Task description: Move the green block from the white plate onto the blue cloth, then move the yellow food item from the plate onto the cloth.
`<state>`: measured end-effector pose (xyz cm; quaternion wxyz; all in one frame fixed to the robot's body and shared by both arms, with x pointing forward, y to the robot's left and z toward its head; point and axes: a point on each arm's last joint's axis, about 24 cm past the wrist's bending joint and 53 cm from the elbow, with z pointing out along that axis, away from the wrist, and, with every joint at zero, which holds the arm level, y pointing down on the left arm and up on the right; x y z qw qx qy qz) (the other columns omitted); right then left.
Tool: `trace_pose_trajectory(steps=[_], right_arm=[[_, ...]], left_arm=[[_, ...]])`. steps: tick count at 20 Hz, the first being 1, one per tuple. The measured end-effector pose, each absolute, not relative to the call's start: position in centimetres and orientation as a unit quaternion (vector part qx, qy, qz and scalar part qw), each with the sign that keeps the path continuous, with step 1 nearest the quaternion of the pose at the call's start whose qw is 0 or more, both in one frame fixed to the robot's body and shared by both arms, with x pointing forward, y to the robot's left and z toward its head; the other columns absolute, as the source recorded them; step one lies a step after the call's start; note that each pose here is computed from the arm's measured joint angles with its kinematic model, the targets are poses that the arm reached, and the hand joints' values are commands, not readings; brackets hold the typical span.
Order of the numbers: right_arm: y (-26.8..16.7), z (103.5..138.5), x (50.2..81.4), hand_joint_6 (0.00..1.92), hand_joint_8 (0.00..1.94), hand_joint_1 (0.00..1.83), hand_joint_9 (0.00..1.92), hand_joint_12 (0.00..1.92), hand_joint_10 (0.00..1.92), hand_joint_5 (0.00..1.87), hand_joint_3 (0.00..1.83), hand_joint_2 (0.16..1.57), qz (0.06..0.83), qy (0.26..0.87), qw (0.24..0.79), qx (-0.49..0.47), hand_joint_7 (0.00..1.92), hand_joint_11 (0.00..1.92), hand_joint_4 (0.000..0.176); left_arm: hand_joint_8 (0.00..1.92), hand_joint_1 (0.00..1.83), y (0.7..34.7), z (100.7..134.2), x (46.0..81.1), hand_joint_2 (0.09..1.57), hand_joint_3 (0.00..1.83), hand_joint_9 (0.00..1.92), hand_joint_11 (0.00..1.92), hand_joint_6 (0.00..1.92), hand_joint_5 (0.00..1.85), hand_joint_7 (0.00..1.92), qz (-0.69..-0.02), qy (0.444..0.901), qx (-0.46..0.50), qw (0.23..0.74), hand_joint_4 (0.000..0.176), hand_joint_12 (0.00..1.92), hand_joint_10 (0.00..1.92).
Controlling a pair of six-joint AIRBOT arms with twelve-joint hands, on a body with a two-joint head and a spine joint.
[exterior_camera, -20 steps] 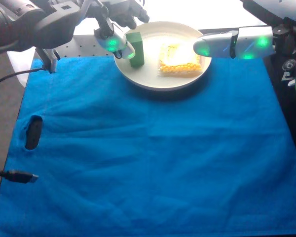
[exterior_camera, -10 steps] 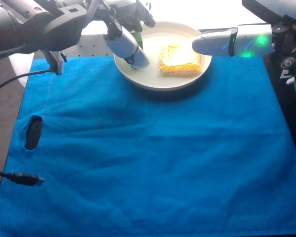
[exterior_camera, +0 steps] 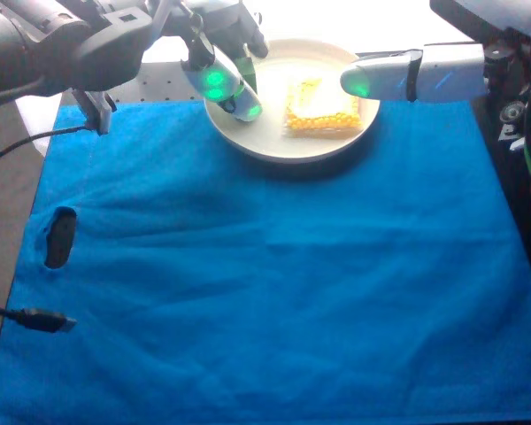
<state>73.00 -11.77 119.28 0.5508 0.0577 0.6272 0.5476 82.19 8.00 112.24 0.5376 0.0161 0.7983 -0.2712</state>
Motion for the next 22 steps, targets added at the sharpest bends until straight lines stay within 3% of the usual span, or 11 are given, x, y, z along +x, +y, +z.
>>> trace_pose_trajectory(steps=[6, 7, 8, 9, 12, 13, 15, 16, 17, 19, 22], right_arm=[[-11.39, 119.13, 72.91, 0.00, 0.00, 0.39, 0.22, 0.80, 0.01, 0.15, 0.00, 0.93, 0.550, 0.628, 0.548, 0.057, 0.28, 0.00, 0.096], [-11.41, 119.13, 72.93, 0.00, 0.00, 0.38, 0.22, 0.81, 0.01, 0.15, 0.00, 0.93, 0.550, 0.628, 0.548, 0.058, 0.28, 0.00, 0.104], [-11.41, 119.14, 72.93, 0.00, 0.00, 0.38, 0.23, 0.81, 0.01, 0.15, 0.00, 0.92, 0.550, 0.627, 0.548, 0.058, 0.28, 0.00, 0.096], [-11.40, 119.13, 72.92, 0.00, 0.00, 0.38, 0.24, 0.88, 0.01, 0.16, 0.00, 0.90, 0.550, 0.627, 0.548, 0.057, 0.29, 0.00, 0.100], [-11.40, 119.13, 72.92, 0.00, 0.00, 0.39, 0.28, 0.97, 0.01, 0.17, 0.00, 0.90, 0.550, 0.627, 0.548, 0.057, 0.30, 0.00, 0.096], [-11.35, 119.13, 72.89, 0.00, 0.00, 0.38, 0.28, 0.96, 0.01, 0.18, 0.00, 0.90, 0.551, 0.627, 0.547, 0.058, 0.31, 0.00, 0.103], [-11.31, 119.12, 72.86, 0.00, 0.00, 0.38, 0.23, 0.77, 0.01, 0.18, 0.00, 0.90, 0.551, 0.628, 0.547, 0.056, 0.31, 0.00, 0.110], [-11.31, 119.13, 72.86, 0.00, 0.00, 0.38, 0.22, 0.75, 0.00, 0.18, 0.00, 0.91, 0.551, 0.628, 0.548, 0.057, 0.31, 0.00, 0.109], [-11.32, 119.12, 72.87, 0.00, 0.00, 0.37, 0.23, 0.77, 0.01, 0.19, 0.00, 0.91, 0.551, 0.628, 0.547, 0.057, 0.31, 0.00, 0.115], [-11.33, 119.12, 72.87, 0.00, 0.00, 0.38, 0.23, 0.82, 0.00, 0.19, 0.00, 0.90, 0.551, 0.628, 0.547, 0.057, 0.29, 0.00, 0.113], [-11.33, 119.12, 72.87, 0.00, 0.00, 0.36, 0.23, 0.74, 0.00, 0.19, 0.00, 0.89, 0.551, 0.628, 0.547, 0.057, 0.29, 0.00, 0.105]], left_arm=[[0.01, 0.89, 7.32, 112.21, 82.03, 1.04, 0.00, 1.06, 0.80, 0.01, 0.99, 0.97, -0.279, 0.795, 0.018, 0.538, 0.000, 0.77, 0.06], [0.00, 1.00, 7.33, 112.26, 82.04, 1.14, 0.00, 1.19, 0.90, 0.77, 0.99, 1.06, -0.279, 0.794, 0.018, 0.539, 0.098, 0.73, 0.03], [0.01, 1.05, 7.32, 112.29, 82.05, 1.15, 0.00, 1.29, 1.00, 1.00, 0.94, 1.12, -0.280, 0.794, 0.018, 0.539, 0.032, 0.75, 0.05], [0.63, 1.21, 7.32, 112.30, 82.05, 1.11, 0.00, 1.39, 1.05, 1.01, 0.90, 1.15, -0.280, 0.794, 0.017, 0.539, 0.000, 0.83, 0.08], [0.67, 1.29, 7.58, 112.22, 82.16, 1.05, 0.00, 1.47, 0.94, 0.77, 1.03, 1.25, -0.282, 0.794, 0.010, 0.538, 0.000, 1.07, 0.09], [0.44, 1.39, 7.63, 112.25, 82.19, 1.00, 0.01, 1.32, 1.01, 0.57, 1.09, 1.30, -0.285, 0.794, 0.006, 0.538, 0.000, 1.00, 0.67], [0.63, 1.29, 7.64, 112.47, 82.26, 1.03, 0.00, 1.36, 1.05, 0.65, 1.10, 1.27, -0.288, 0.791, 0.005, 0.540, 0.000, 1.04, 0.41], [0.53, 1.38, 7.64, 112.48, 82.26, 1.01, 0.01, 1.26, 1.04, 0.57, 1.10, 1.24, -0.288, 0.791, 0.005, 0.541, 0.000, 1.06, 0.79], [0.51, 1.40, 7.63, 112.49, 82.26, 1.01, 0.00, 1.25, 1.03, 0.51, 1.12, 1.24, -0.288, 0.790, 0.005, 0.541, 0.000, 1.05, 0.86], [0.71, 1.28, 7.63, 112.51, 82.26, 1.03, 0.00, 1.30, 1.01, 0.60, 1.13, 1.22, -0.288, 0.790, 0.006, 0.541, 0.000, 1.12, 0.55], [0.75, 1.29, 7.63, 112.49, 82.26, 1.04, 0.00, 1.33, 0.92, 0.60, 1.11, 1.22, -0.288, 0.790, 0.005, 0.541, 0.000, 1.22, 0.53]])
